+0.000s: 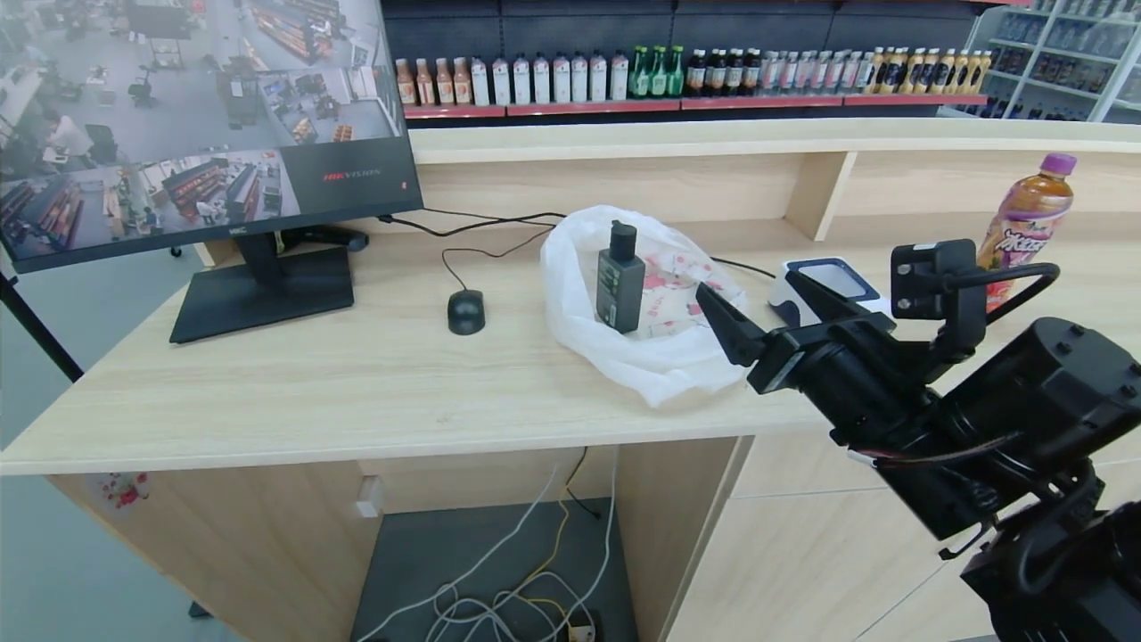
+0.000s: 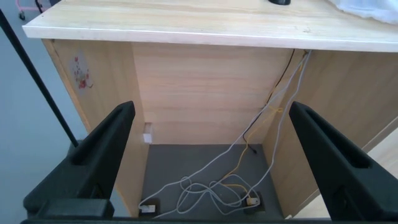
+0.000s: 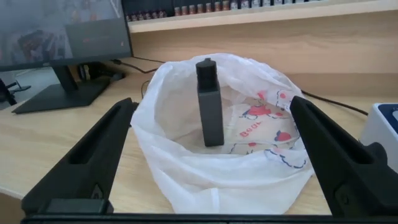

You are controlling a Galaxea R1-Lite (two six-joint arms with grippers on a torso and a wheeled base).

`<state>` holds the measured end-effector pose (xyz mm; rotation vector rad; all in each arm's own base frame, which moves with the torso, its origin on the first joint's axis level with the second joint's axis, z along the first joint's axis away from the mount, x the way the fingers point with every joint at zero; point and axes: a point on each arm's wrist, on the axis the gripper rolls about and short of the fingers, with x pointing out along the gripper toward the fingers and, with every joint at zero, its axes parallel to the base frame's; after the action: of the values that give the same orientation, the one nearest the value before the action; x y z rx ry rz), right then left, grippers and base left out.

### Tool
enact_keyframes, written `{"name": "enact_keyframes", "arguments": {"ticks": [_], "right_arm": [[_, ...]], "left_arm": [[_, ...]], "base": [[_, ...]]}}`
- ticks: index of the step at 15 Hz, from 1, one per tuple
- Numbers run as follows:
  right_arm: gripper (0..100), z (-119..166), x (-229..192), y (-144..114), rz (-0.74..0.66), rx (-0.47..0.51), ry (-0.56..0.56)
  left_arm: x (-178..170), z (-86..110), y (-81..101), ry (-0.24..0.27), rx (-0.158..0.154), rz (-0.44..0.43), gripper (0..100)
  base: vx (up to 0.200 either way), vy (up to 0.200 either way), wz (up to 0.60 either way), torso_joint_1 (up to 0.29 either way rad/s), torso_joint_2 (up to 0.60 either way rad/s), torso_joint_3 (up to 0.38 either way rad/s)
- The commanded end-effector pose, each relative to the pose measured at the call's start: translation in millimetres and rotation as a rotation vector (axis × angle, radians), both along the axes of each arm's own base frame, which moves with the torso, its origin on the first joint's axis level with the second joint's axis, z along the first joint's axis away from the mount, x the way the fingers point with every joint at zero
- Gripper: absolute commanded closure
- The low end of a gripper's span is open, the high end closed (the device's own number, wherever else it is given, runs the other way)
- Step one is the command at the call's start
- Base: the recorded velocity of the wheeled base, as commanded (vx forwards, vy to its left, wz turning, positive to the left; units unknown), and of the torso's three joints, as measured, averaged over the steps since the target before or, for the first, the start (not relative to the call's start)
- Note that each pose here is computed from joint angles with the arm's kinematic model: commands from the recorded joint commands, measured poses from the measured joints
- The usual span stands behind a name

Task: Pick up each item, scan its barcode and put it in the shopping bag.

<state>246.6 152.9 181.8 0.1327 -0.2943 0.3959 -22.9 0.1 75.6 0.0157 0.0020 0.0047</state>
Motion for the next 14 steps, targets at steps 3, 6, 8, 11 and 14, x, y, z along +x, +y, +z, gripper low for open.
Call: {"name": "enact_keyframes", "arguments": {"ticks": [3,6,8,11,14], "right_arm": [[0,-1.8,-1.3,-1.0,0.0,-0.003,0.008],[0,-2.0,-0.3,-0.9,0.0,0.003,0.011],[0,-1.5,-0.6,-1.1,0.0,0.004,0.009],[0,-2.2,-0.9,-1.3,0.0,0.002,0.012],[0,-2.2,-0.9,-1.3,0.0,0.002,0.012]], "left_arm": [[0.0,0.0,0.0,0.0,0.0,0.001,0],[0.0,-0.1,0.0,0.001,0.0,0.0,0],[0.0,-0.1,0.0,0.001,0.0,0.001,0],[0.0,-0.1,0.0,0.001,0.0,0.001,0],[0.0,-0.1,0.0,0.001,-0.003,0.001,0]], "base": [[0.0,0.0,0.0,0.0,0.0,0.0],[0.0,-0.067,0.0,0.002,0.0,0.001],[0.0,-0.2,0.0,-0.007,0.0,0.0],[0.0,-0.2,0.0,0.012,0.01,0.001],[0.0,-0.2,0.0,0.001,0.0,0.002]]}}
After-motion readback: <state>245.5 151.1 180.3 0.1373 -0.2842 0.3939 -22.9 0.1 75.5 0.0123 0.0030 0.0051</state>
